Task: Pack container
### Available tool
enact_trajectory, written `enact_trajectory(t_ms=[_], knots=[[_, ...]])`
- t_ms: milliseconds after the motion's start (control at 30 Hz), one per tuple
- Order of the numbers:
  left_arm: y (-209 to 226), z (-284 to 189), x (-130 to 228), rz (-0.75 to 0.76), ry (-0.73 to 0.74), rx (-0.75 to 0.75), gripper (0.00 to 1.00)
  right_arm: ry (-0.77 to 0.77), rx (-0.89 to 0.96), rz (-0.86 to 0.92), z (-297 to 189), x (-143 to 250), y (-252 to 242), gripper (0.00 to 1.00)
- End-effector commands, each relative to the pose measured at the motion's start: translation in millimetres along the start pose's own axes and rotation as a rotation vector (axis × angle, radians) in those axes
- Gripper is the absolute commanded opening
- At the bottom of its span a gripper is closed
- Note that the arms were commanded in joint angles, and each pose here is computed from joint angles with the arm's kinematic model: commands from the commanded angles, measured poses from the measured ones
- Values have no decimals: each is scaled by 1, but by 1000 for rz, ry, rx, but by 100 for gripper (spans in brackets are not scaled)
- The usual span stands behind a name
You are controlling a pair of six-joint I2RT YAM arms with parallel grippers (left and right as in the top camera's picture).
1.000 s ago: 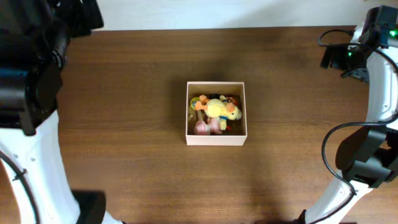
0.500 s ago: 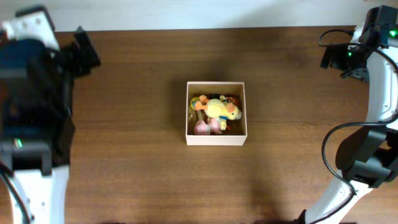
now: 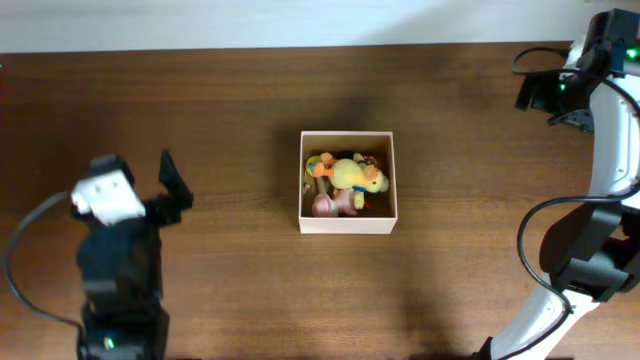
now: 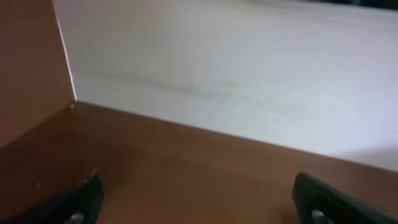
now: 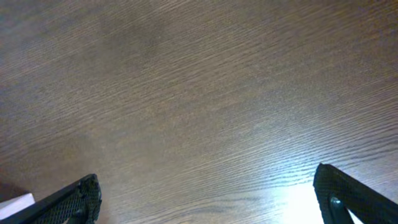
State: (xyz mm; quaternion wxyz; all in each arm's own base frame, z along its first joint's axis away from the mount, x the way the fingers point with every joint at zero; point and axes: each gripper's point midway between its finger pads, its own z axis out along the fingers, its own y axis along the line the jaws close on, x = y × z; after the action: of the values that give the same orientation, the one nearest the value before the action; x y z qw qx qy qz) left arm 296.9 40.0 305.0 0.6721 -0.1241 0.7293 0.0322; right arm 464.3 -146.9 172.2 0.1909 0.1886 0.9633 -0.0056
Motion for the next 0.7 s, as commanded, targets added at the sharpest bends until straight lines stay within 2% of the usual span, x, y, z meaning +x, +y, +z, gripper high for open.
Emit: enact_trajectory(t_ms=[0, 267, 667], knots=[[3, -16, 10, -13, -54, 19, 99, 11, -6, -2, 5, 2, 2, 99], [7, -38, 42, -30, -128, 54, 99, 11, -6, -2, 5, 2, 3, 99], [9, -40, 91, -32, -153, 89, 99, 11, -6, -2, 5, 2, 3, 99]])
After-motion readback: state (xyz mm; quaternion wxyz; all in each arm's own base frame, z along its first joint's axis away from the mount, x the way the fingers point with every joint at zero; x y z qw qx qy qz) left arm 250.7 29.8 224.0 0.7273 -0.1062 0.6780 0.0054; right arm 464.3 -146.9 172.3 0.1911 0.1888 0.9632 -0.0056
